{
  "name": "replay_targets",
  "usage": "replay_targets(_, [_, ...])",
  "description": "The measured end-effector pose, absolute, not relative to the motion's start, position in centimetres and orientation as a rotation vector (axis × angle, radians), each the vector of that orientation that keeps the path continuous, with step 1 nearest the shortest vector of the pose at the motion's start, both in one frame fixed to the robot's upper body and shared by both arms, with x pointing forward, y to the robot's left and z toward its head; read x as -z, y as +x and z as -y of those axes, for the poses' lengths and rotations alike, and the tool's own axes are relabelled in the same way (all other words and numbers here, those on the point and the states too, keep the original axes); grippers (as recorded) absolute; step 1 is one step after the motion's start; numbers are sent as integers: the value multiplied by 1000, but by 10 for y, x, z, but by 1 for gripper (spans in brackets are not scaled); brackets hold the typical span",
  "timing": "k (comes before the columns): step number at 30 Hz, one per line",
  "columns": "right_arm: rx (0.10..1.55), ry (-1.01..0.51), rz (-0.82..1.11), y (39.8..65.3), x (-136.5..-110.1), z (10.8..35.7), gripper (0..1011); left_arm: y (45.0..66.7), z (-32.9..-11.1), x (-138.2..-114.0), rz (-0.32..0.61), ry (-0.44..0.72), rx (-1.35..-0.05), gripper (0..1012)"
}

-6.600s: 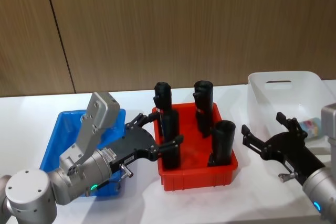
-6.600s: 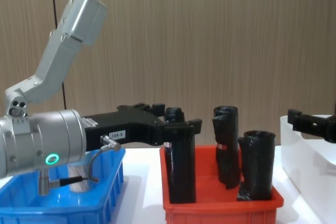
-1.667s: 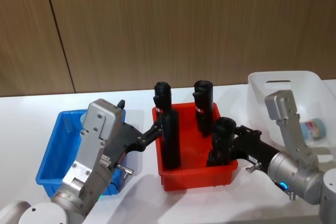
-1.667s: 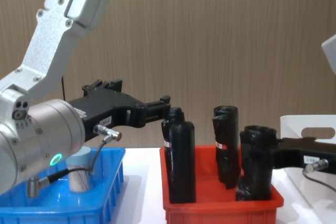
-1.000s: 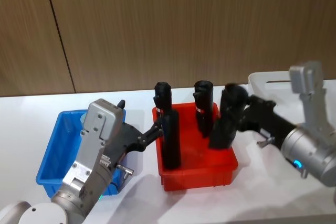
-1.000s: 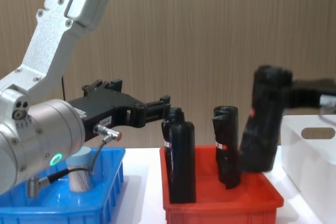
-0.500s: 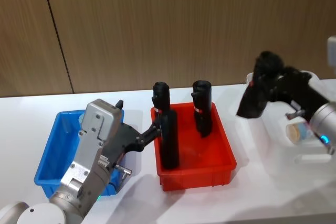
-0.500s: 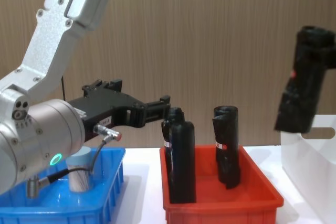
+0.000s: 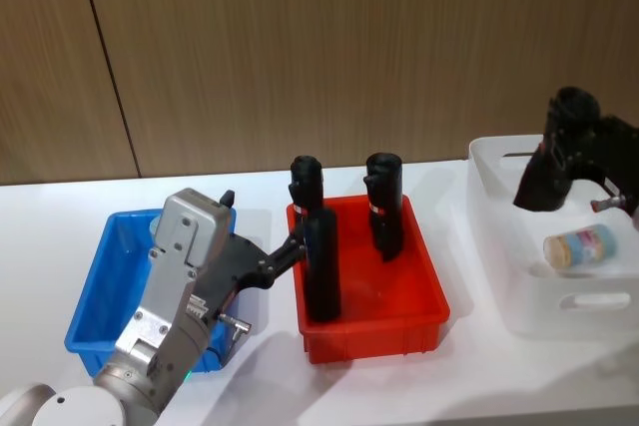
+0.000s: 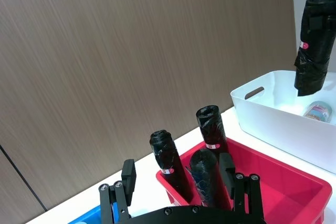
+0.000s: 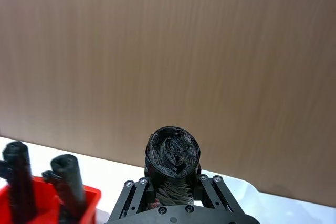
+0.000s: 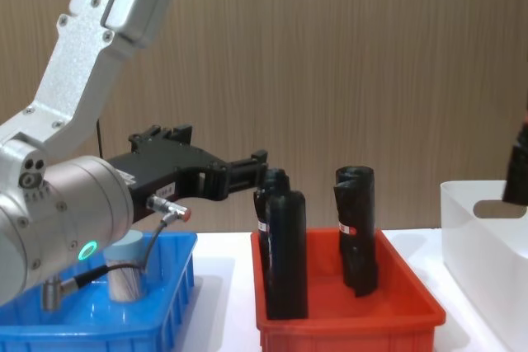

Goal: Pick the cotton swabs from the blue box and place them into the white box.

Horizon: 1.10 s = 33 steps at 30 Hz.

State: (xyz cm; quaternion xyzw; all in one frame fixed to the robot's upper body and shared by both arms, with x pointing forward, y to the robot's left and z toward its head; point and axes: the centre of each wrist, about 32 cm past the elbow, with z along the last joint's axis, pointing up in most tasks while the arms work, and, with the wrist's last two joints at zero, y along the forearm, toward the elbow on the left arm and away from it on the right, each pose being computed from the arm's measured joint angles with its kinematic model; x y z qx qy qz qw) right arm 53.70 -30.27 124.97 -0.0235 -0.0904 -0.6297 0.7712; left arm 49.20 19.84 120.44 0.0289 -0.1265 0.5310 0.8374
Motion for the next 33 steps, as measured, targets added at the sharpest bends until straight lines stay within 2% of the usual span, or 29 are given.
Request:
replay_targets(20, [1446,-129,107,536,-1216,332,358,492,-198,-1204,268,61,-1124,1004])
replay_targets(24, [1453,-133,91,533,-1212,335,446,492,-198,-1204,268,61,-1124,1004])
replay_targets(28, [1457,-135,77,531,-1208,336,603,492,-198,-1204,268,61,-1124,1004])
replay_targets(29, [1458,-135,73,530,-1207,336,603,492,-198,-1204,268,61,-1124,1004])
replay_targets(33, [1458,-133,64,528,-1204,337,738,492,-198,-1204,268,61,-1124,1004])
